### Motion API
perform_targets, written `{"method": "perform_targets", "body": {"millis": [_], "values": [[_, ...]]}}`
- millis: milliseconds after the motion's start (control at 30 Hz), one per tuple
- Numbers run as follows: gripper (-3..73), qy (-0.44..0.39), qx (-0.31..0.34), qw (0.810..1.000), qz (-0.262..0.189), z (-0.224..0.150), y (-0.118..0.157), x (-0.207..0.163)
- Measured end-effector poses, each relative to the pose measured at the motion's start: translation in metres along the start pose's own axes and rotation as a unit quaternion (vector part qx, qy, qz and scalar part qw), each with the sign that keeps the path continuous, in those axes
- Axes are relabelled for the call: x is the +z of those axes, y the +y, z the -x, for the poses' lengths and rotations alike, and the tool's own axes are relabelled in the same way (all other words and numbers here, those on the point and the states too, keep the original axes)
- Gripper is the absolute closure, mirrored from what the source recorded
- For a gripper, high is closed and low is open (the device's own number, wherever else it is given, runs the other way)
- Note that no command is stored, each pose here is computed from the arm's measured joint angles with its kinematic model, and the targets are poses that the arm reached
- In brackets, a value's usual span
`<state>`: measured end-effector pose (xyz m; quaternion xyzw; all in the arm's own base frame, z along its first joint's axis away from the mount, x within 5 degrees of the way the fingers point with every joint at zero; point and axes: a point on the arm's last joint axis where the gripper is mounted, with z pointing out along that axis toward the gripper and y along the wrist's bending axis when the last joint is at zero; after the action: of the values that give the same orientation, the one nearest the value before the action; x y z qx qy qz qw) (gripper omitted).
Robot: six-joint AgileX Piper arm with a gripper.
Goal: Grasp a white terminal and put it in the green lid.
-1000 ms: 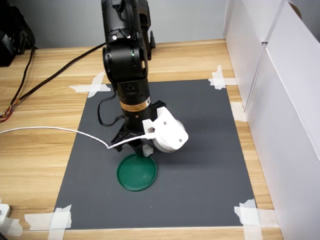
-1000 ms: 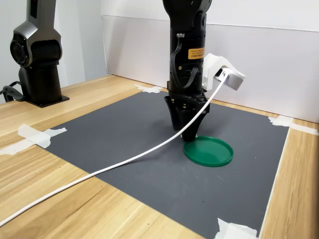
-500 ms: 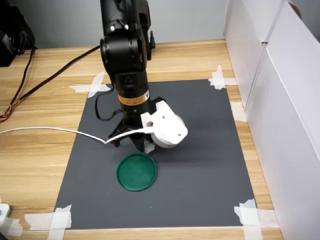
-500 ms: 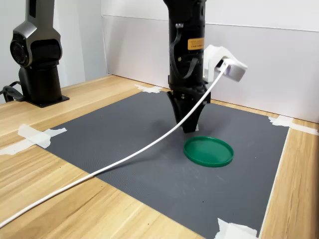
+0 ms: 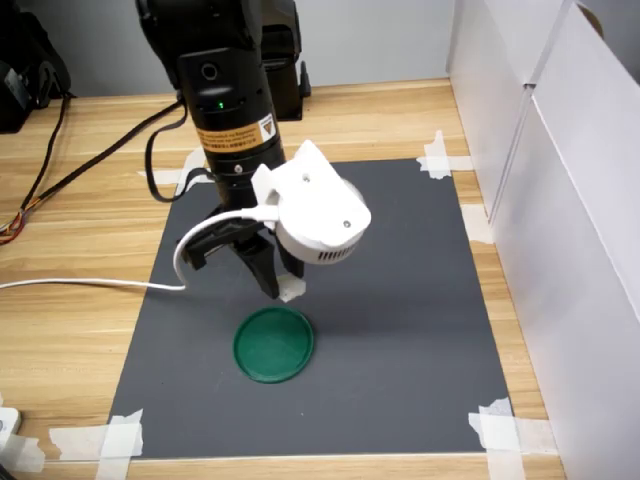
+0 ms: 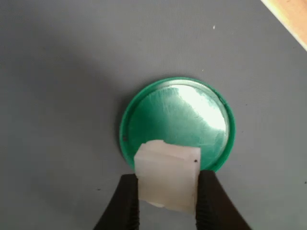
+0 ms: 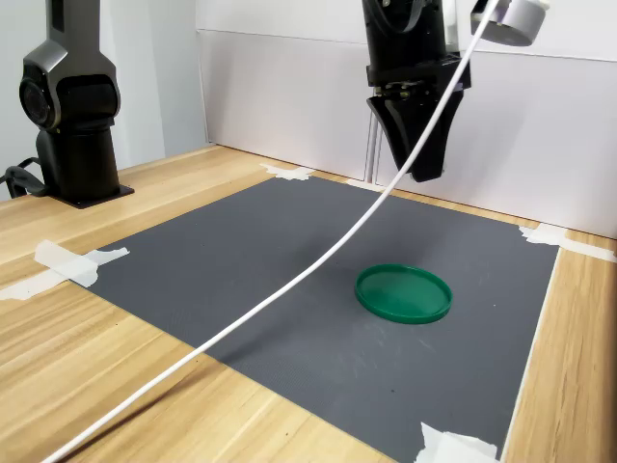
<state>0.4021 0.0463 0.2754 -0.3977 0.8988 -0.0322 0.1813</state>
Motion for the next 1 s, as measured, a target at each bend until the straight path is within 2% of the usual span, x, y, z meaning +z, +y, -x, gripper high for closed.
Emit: {"method": "perform_targets", "body": {"millis": [267,467,1000], "values": [[42.5,0.066,-0.018,0.998,0.011,-0.008,-0.005,0.048],[42.5,0.085,-0.022,0.996,0.019,-0.011,-0.006,0.067],[41.1,0.103,-0.035,0.994,0.011,-0.014,-0.008,0.074]]}}
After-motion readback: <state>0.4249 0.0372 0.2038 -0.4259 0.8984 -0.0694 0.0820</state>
